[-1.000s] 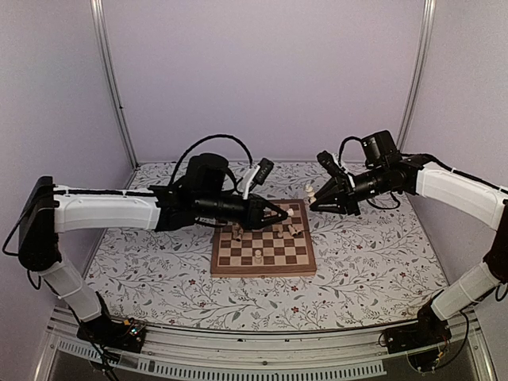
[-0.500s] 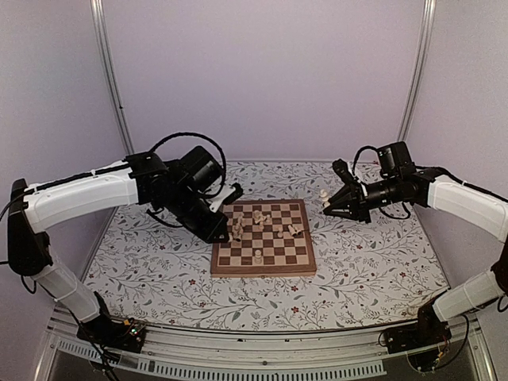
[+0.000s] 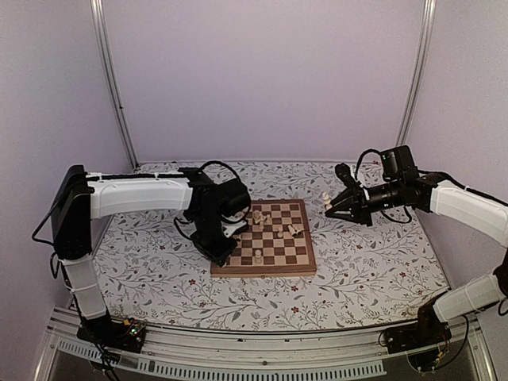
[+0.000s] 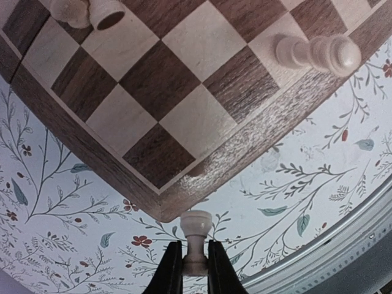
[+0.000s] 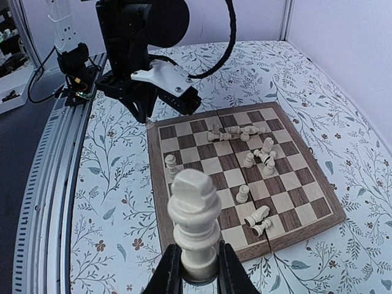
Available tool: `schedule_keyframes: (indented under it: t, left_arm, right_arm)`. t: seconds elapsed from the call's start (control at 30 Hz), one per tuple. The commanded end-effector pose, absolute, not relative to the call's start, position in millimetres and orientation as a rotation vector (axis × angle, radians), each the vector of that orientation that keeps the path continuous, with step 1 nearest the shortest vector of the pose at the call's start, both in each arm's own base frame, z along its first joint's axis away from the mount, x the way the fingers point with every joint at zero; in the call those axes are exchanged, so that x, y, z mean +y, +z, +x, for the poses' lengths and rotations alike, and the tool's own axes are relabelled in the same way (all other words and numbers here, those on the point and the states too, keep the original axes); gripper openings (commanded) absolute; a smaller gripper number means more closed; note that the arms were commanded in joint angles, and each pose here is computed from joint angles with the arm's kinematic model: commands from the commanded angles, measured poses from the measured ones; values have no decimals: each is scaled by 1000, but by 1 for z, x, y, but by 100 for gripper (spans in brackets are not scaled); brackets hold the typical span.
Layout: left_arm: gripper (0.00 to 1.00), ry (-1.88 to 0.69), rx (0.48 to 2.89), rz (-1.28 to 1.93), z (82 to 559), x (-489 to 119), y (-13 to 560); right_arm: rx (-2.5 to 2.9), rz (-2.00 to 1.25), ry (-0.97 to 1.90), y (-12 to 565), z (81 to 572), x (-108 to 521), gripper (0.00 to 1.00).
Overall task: Set up the chess pieces on the board
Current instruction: Place the chess piece on the chessboard.
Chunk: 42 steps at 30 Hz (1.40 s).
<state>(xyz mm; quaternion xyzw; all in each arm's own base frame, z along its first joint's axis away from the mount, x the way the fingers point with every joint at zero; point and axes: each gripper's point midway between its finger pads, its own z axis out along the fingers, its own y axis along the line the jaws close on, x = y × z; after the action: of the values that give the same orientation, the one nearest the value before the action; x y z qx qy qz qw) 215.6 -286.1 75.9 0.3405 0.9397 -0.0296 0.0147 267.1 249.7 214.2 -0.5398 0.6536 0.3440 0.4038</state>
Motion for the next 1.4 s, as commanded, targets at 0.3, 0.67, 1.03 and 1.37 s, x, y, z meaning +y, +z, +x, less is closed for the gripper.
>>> schedule_keyframes:
  t: [0.3,0.67,1.03,1.37]
  left_arm:
    - [11,34,2900,1098,239,-293,66]
    - [16,158,2921,1074,249,-281,58]
    - [28,129,2940,1084,247,-284,50]
    - [23,88,2931,1089,248,-290,50]
  right_arm:
    - [1600,-1369,829,222,265,247,9]
    - [1601,-1368,833,222,263,246,9]
    - [1608,-1370,839,218,263,247,9]
    - [1615,-1370,844,215,264,247,9]
